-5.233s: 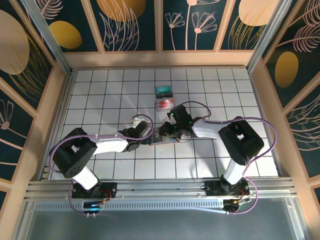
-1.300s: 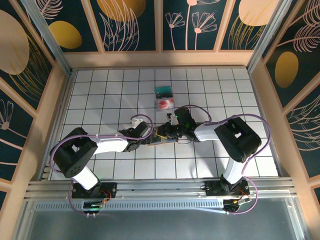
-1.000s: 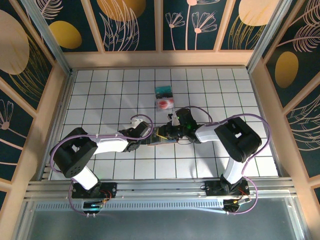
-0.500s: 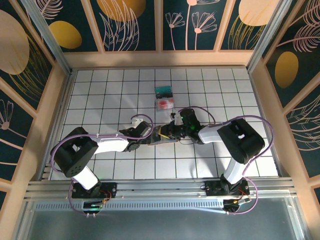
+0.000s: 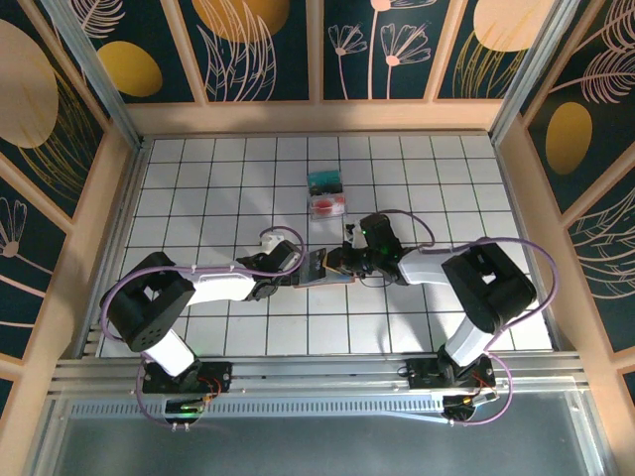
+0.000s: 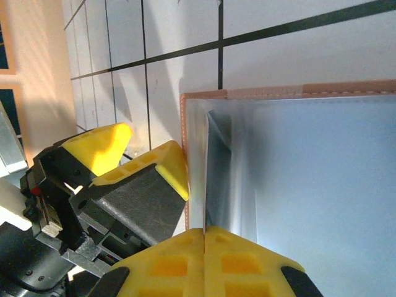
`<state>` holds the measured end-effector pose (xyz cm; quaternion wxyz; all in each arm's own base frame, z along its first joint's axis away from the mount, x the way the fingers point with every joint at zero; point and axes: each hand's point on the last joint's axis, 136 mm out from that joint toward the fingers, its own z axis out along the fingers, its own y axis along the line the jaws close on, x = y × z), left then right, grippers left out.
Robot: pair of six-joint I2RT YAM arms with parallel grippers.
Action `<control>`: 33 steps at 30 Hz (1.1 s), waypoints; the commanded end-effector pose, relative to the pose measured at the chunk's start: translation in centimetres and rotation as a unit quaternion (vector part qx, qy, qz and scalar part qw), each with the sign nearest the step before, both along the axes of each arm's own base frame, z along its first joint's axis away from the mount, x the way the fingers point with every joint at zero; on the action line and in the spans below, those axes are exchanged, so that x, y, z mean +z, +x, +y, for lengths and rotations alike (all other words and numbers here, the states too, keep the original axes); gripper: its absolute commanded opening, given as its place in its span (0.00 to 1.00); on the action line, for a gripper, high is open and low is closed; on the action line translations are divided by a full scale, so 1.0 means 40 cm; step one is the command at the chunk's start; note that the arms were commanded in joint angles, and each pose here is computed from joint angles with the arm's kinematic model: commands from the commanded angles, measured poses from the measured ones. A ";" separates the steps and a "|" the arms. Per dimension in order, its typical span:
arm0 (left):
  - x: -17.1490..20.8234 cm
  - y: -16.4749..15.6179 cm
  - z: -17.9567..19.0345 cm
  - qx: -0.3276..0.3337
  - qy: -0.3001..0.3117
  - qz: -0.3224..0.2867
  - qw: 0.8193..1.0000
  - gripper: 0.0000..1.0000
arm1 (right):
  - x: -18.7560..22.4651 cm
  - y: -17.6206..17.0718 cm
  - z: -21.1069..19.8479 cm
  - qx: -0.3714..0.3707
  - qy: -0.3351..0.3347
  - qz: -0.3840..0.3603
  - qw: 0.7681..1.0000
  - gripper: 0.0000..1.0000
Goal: Take the credit cards out of the card holder
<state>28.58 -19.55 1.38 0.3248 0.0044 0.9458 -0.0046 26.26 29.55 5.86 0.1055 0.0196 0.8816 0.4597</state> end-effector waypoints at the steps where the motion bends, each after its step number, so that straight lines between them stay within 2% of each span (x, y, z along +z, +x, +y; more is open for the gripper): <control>1: -0.044 -0.038 0.028 -0.004 0.036 0.039 0.999 0.99 | 0.018 0.031 -0.033 -0.019 -0.034 -0.029 0.999 0.00; 13: -0.006 -0.023 0.020 -0.004 0.029 0.022 0.999 0.99 | 0.064 0.058 -0.070 -0.029 -0.055 -0.061 0.996 0.00; 22: 0.108 0.010 -0.001 0.006 -0.014 -0.032 0.999 0.99 | 0.125 0.060 -0.081 -0.030 -0.051 -0.108 0.992 0.00; 28: 0.232 0.037 -0.031 0.014 -0.090 -0.094 0.991 0.99 | 0.185 0.083 -0.105 -0.049 -0.029 -0.151 0.987 0.00; 33: 0.353 0.048 -0.087 -0.009 -0.202 -0.151 0.968 0.99 | 0.256 0.092 -0.107 -0.050 0.000 -0.194 0.980 0.00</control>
